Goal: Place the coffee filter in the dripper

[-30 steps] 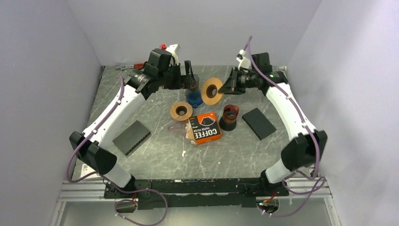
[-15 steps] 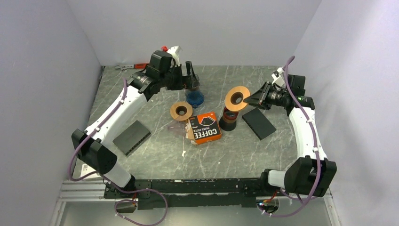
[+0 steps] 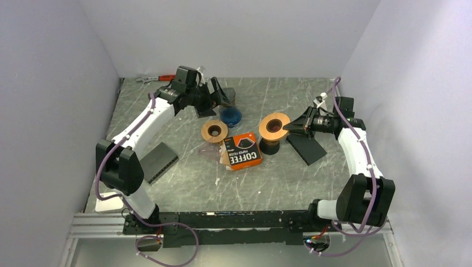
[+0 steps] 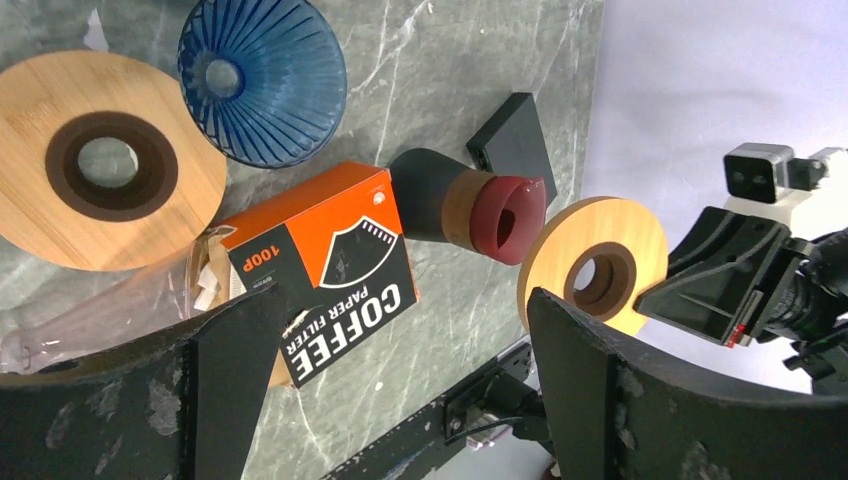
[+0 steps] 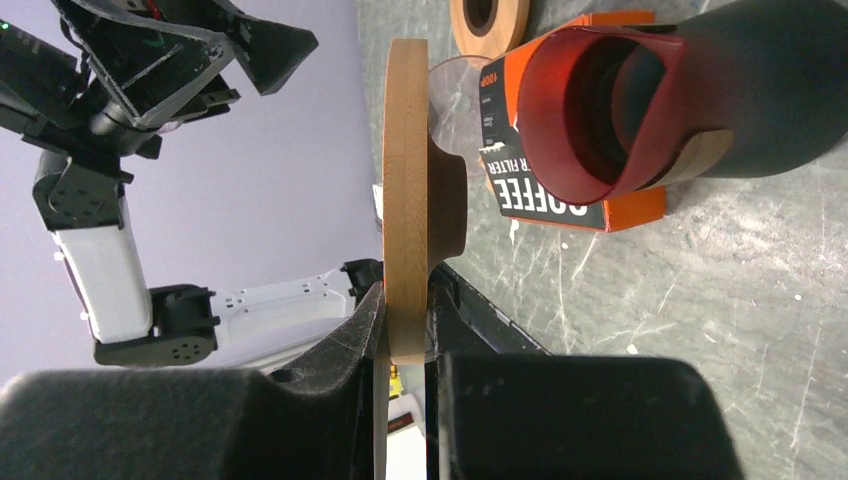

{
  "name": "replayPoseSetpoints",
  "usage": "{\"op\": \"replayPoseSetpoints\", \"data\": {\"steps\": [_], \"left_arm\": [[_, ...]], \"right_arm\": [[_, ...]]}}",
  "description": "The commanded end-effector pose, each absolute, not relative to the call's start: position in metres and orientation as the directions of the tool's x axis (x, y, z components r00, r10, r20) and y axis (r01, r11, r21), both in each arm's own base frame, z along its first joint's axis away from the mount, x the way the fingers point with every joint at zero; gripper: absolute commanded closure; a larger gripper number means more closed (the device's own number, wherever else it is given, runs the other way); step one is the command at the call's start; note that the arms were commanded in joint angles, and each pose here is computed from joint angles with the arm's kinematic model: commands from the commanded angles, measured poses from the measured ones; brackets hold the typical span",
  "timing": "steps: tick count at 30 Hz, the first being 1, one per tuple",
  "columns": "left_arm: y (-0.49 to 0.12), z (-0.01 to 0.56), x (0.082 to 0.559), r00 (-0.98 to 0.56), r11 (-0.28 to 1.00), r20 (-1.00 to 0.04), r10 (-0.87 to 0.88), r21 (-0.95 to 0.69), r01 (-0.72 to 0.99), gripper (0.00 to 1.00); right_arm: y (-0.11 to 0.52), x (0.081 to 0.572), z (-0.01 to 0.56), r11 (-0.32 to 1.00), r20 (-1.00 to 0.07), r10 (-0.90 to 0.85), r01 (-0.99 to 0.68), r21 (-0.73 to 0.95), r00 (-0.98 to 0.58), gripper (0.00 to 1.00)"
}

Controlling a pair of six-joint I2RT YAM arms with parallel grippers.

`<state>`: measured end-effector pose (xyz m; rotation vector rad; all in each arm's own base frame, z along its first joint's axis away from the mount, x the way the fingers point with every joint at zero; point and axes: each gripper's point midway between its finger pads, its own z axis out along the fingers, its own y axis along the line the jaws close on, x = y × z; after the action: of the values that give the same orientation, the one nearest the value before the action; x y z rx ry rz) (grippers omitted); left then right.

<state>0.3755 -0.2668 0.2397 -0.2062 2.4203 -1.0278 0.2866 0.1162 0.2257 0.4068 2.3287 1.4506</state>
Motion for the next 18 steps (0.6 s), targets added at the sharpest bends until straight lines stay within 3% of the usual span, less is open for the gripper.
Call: {"op": "replayPoseSetpoints", "data": {"steps": [1, 18], "left_arm": [[-0.273, 0.275, 0.371, -0.855, 0.614, -0.388, -0.346, -0.782, 0.107, 0.04], [-0.274, 0.263, 0.373, -0.891, 0.625, -0.327, -0.314, -0.778, 0.065, 0.07]], "right_arm": [[0.118, 0.289, 0.228, 0.385, -0.135, 0.425, 0.043, 0.922, -0.895, 1.00], [0.106, 0.318, 0.217, 0.404, -0.129, 0.471, 0.084, 0.911, -0.873, 1.00]]}}
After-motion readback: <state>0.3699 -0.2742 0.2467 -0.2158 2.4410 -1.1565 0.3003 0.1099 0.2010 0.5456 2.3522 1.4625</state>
